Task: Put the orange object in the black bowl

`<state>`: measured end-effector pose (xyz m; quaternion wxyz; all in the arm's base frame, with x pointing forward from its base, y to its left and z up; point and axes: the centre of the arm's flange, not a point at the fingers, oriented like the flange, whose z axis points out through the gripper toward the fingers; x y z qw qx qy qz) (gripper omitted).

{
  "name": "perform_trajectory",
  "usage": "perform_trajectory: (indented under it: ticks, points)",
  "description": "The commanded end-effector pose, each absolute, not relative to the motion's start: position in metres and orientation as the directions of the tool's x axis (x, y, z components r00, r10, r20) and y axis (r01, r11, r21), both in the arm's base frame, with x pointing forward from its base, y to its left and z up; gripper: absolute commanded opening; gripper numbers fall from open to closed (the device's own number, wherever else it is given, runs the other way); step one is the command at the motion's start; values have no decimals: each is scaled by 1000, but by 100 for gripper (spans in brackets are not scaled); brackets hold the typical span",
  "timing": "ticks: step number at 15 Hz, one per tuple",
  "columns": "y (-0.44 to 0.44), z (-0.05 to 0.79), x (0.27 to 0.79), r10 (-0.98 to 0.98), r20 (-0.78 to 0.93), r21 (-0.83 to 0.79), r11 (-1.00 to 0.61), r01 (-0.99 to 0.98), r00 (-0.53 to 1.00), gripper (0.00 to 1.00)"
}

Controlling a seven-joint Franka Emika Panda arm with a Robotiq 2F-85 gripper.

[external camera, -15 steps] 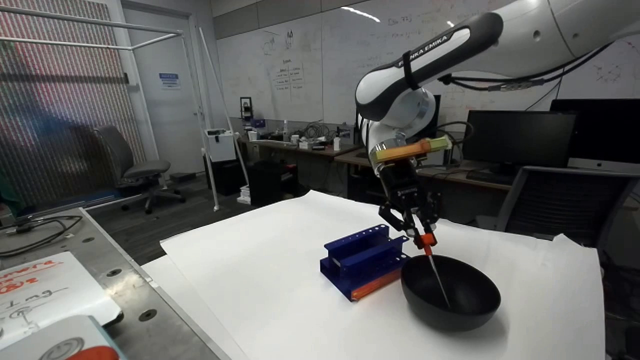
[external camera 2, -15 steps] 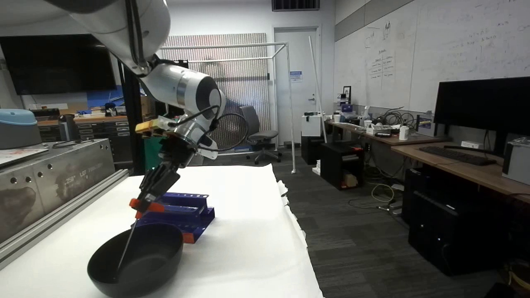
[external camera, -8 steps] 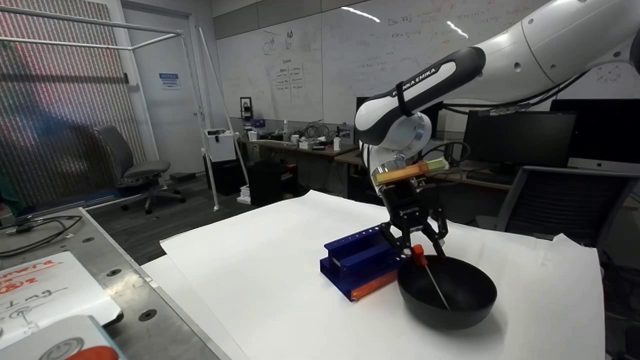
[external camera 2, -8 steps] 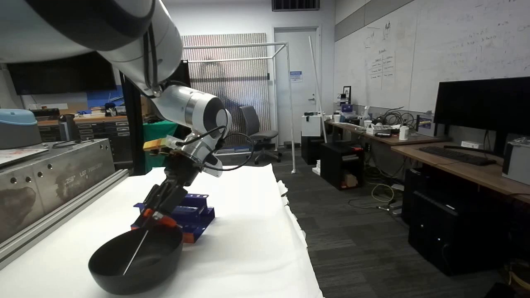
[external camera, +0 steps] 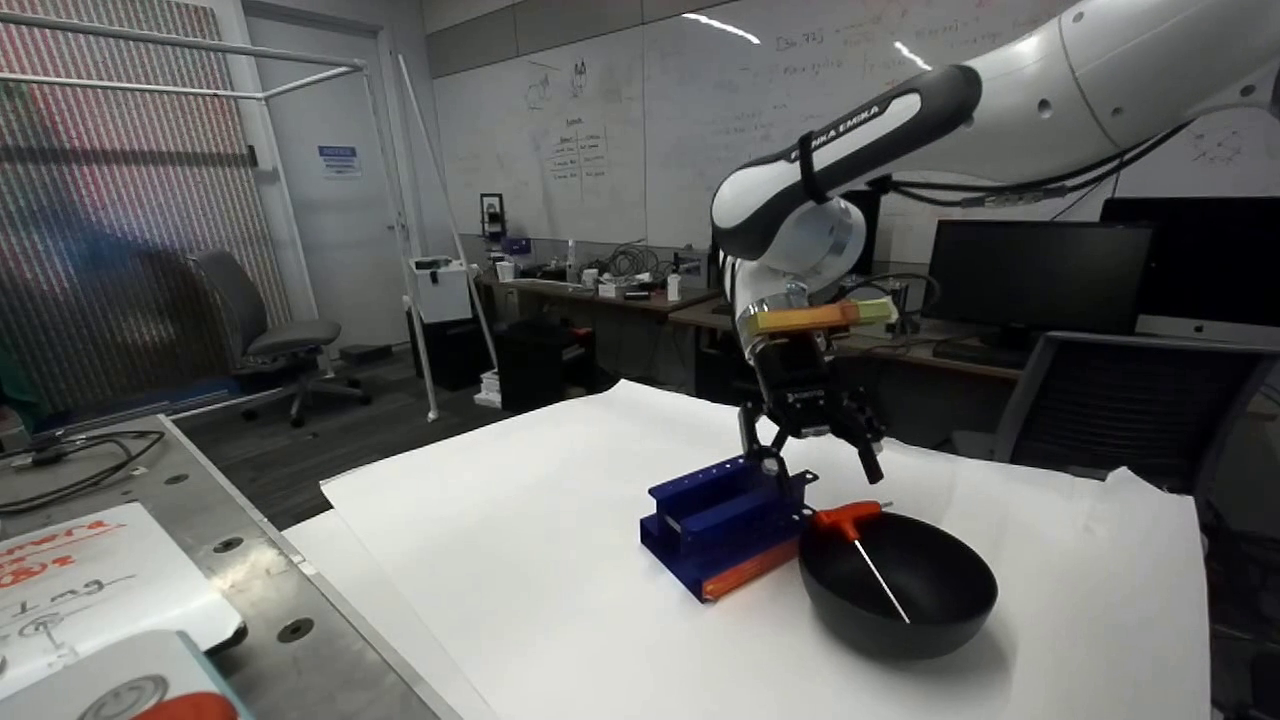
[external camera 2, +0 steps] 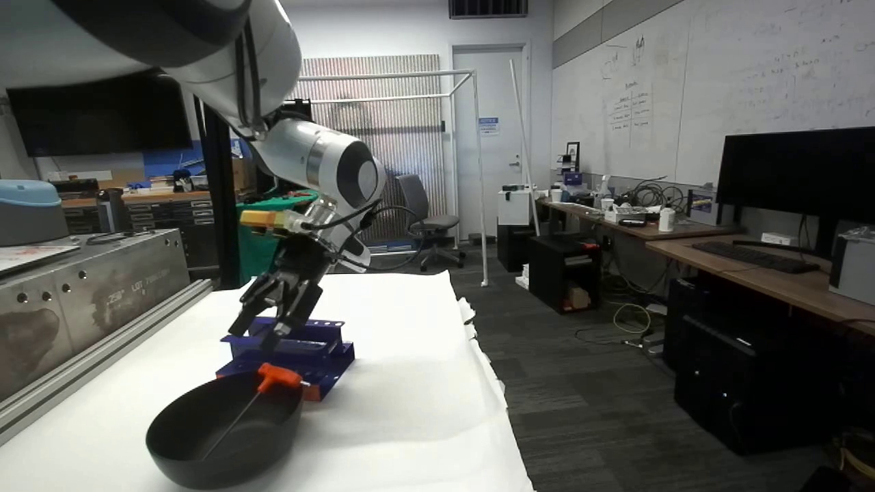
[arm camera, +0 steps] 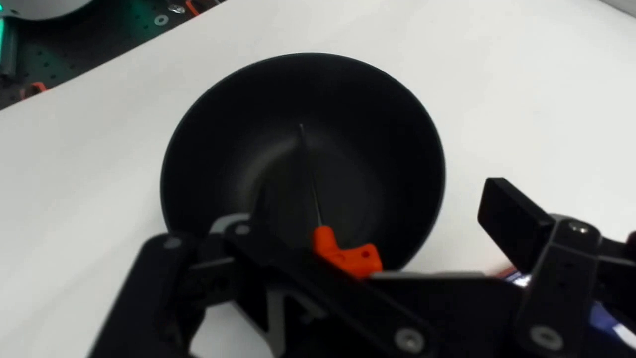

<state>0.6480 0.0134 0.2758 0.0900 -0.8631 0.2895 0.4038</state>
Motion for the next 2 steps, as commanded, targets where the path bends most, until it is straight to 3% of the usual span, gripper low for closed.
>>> perform_trajectory:
  ticks: [1, 2]
  points:
    - [13, 350, 638, -399, -670, -79, -800, -595, 626, 100]
    - [13, 369, 632, -397, -638, -114, -799, -591, 660, 100]
